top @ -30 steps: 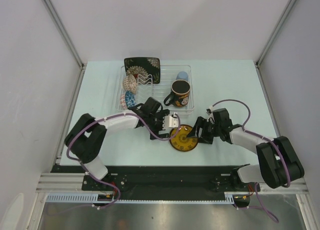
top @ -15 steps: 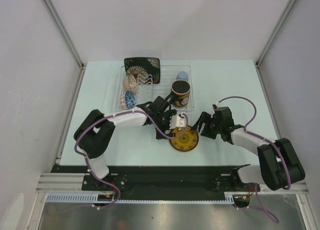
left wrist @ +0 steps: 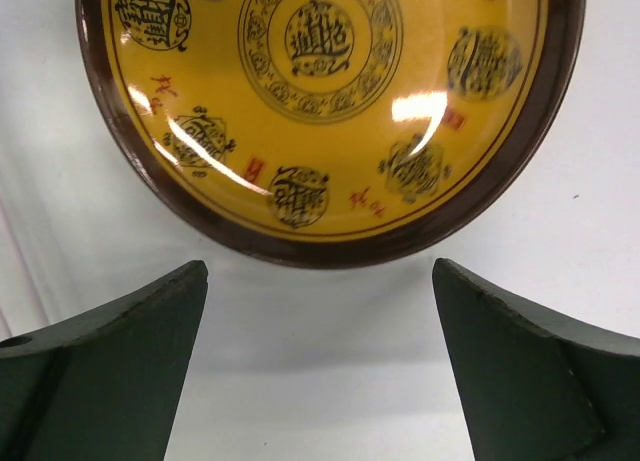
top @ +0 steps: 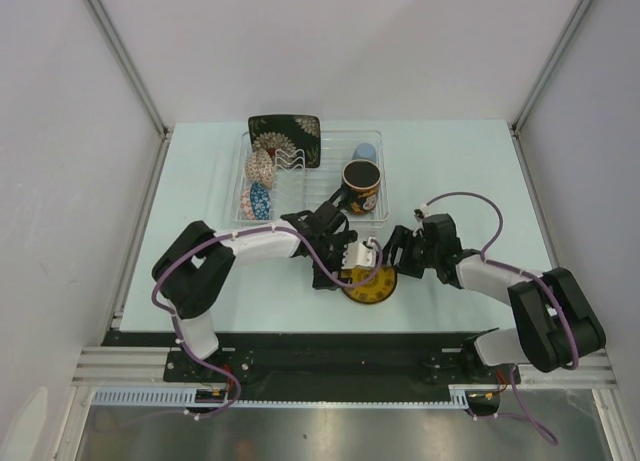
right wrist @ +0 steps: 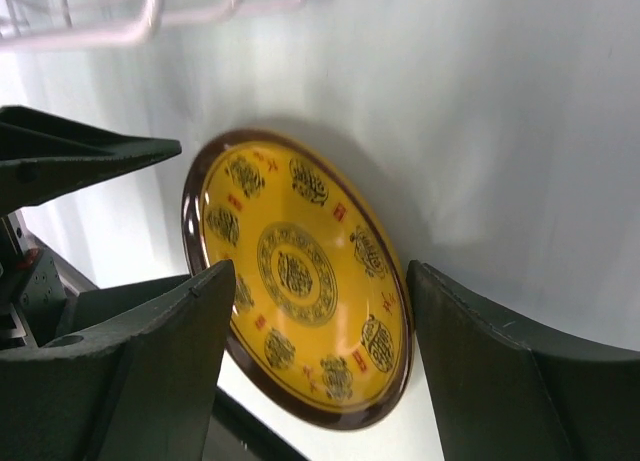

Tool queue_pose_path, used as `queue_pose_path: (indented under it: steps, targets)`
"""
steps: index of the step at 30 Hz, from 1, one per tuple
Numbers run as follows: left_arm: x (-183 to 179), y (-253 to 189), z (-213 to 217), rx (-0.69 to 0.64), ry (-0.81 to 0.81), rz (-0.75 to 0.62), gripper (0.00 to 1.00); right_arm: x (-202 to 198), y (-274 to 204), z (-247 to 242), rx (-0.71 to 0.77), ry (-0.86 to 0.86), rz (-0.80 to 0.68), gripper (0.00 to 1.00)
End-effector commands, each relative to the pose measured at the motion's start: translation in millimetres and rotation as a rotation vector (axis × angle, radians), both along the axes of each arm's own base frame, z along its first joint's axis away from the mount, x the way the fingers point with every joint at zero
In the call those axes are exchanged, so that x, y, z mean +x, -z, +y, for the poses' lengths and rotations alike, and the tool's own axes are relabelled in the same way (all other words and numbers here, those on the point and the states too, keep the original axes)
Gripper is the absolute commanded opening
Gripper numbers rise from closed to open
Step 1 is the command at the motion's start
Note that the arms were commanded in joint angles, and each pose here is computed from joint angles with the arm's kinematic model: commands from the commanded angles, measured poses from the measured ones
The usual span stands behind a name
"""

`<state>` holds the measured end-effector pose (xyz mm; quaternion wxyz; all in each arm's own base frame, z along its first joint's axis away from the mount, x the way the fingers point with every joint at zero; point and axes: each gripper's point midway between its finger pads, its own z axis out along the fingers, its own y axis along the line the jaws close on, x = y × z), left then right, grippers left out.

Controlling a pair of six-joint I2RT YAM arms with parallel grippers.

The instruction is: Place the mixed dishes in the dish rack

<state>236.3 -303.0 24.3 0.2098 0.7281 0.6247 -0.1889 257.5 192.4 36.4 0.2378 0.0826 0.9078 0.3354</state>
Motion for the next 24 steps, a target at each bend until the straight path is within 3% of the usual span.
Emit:
queue_pose_path:
  steps: [1,11,24]
  targets:
    - [-10,-3,-14,-0.021,0.031,0.001,1.0,-71,47,-31,-0.167,-0.019,0.256,0.76]
    - [-17,-2,-27,-0.034,0.04,0.011,1.0,-77,41,-19,-0.09,-0.067,0.242,0.74]
    - [-16,-5,-58,-0.111,0.033,0.004,1.0,-52,-39,18,0.179,-0.232,-0.056,0.7]
